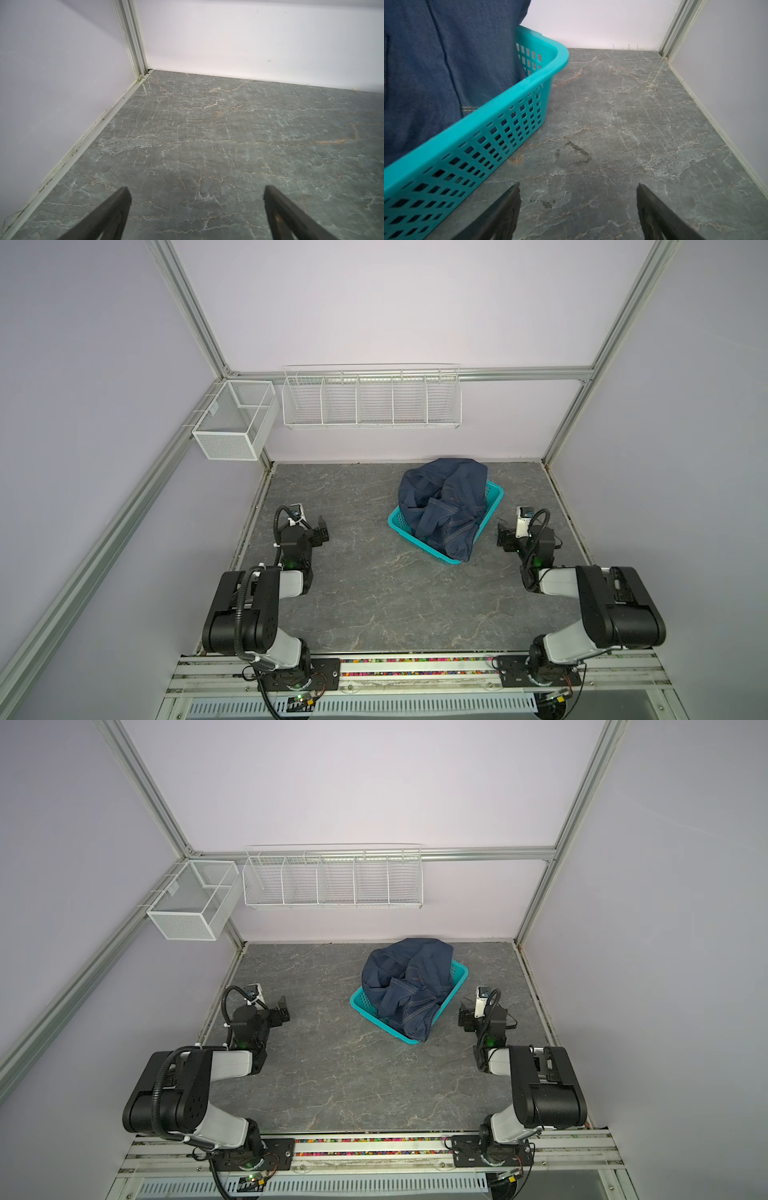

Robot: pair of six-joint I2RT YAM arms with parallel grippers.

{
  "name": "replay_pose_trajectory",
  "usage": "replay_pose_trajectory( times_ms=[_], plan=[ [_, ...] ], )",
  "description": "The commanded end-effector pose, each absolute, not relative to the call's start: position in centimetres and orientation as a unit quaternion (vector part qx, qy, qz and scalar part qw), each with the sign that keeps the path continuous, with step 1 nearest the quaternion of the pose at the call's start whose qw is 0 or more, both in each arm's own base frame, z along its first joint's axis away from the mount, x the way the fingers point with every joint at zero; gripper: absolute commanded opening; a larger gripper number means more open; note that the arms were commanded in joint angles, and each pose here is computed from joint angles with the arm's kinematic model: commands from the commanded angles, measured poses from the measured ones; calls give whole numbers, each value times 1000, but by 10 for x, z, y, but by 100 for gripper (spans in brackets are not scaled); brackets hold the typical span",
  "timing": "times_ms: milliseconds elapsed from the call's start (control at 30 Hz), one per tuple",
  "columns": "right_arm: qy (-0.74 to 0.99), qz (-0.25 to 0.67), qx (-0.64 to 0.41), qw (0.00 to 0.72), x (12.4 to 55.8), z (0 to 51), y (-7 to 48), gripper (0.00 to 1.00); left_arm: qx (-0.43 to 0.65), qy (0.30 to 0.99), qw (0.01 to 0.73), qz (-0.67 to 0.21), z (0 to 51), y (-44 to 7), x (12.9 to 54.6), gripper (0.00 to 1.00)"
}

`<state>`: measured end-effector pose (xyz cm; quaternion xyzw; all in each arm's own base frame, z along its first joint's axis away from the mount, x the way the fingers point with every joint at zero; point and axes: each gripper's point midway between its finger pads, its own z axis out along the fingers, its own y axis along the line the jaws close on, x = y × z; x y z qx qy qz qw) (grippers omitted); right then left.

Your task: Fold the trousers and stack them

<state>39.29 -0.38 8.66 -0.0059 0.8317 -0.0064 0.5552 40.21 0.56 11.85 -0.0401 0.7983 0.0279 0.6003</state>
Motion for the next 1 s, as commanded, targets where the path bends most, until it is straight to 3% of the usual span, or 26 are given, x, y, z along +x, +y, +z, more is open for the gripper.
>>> replay_pose_trajectory(
  times_ms=[0, 333, 800, 967],
  plan=[
    [828, -12, 2, 560, 395, 108, -8, 88, -13, 794, 607, 38, 151, -4, 402, 99],
    [845, 66, -7, 530, 377, 154, 18, 88, -29, 836, 546, -45, 217, -59, 388, 99],
    [901, 212, 45, 376, 338, 180, 66, 88, 194, 841, 434, -258, 251, -275, 371, 99],
    [905, 235, 72, 346, 333, 181, 72, 88, 219, 837, 393, -311, 246, -332, 367, 99]
  ],
)
